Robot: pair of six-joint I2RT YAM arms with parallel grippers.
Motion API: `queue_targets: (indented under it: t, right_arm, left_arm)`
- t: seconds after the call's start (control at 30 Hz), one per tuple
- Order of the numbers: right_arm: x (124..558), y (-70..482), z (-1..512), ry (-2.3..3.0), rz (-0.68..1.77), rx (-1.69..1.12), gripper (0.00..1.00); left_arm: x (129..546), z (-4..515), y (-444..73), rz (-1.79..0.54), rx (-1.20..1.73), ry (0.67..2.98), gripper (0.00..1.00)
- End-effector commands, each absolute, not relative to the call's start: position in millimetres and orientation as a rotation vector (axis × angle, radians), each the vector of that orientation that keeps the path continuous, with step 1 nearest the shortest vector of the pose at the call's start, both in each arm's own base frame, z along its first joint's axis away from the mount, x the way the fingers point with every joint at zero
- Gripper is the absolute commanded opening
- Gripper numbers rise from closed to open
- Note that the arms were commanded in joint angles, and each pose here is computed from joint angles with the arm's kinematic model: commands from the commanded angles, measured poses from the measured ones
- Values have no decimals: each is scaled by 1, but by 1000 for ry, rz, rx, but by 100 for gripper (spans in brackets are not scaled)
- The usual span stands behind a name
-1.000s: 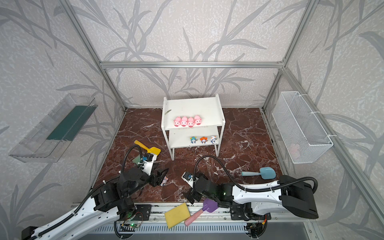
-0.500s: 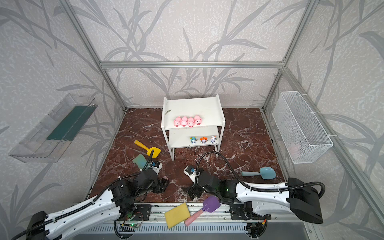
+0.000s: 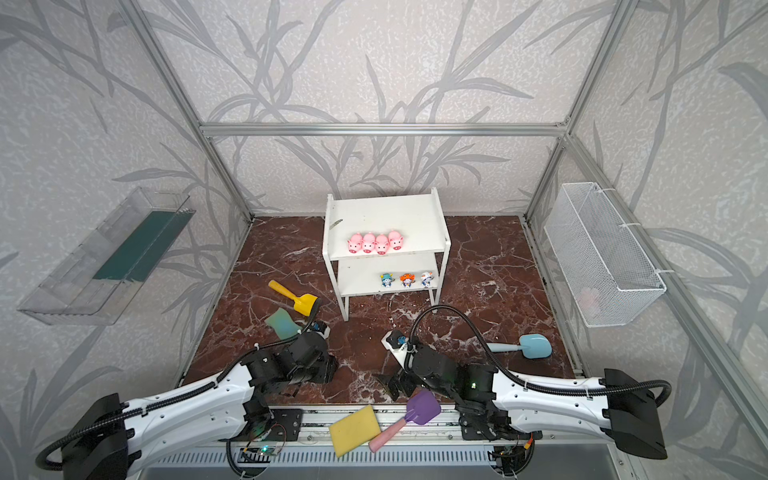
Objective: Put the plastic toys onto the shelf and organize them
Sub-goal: 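Move the left gripper down onto the pink figurine while the right gripper draws back, then close the left gripper on the pink Doraemon figurine and lift it, then carry the pink figurine with the left gripper into the lower shelf tier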
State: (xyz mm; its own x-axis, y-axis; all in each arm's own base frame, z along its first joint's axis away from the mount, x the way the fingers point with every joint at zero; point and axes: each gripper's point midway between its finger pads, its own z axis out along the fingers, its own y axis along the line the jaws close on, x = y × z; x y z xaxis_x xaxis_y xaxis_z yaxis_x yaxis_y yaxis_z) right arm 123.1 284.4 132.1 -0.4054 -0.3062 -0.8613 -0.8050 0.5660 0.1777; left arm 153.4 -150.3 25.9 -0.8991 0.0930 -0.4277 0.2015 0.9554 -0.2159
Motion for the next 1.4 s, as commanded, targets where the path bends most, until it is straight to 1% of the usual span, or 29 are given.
queue_targets:
  t: [0.0,0.07,0.2,0.63,0.93,1.07,1.23,1.37]
  right_arm:
    - [125,275,128,1981,742,-857,99]
    - [125,272,127,1975,742,-849,99]
    - [126,267,128,1965,738,-833,99]
    - [125,262,125,1970,745,-815,99]
    - [124,255,123,1964,754,-795,99]
    - [125,253,123,1960,755,-787,99]
    - [124,252,122,1960,757,-787,99]
    - [123,251,122,1959,763,-780,99]
  left_arm:
    - [161,35,-158,-374,229,2663,59]
    - [161,34,-160,-370,251,2674,56]
    - [161,32,-163,-354,290,2700,42]
    - [161,29,-163,-297,329,2747,41]
    - [158,24,-160,-252,326,2794,35]
    - [158,26,-160,-243,329,2801,34]
    - [158,30,-162,-236,345,2815,28]
    - [157,35,-164,-234,365,2829,20]
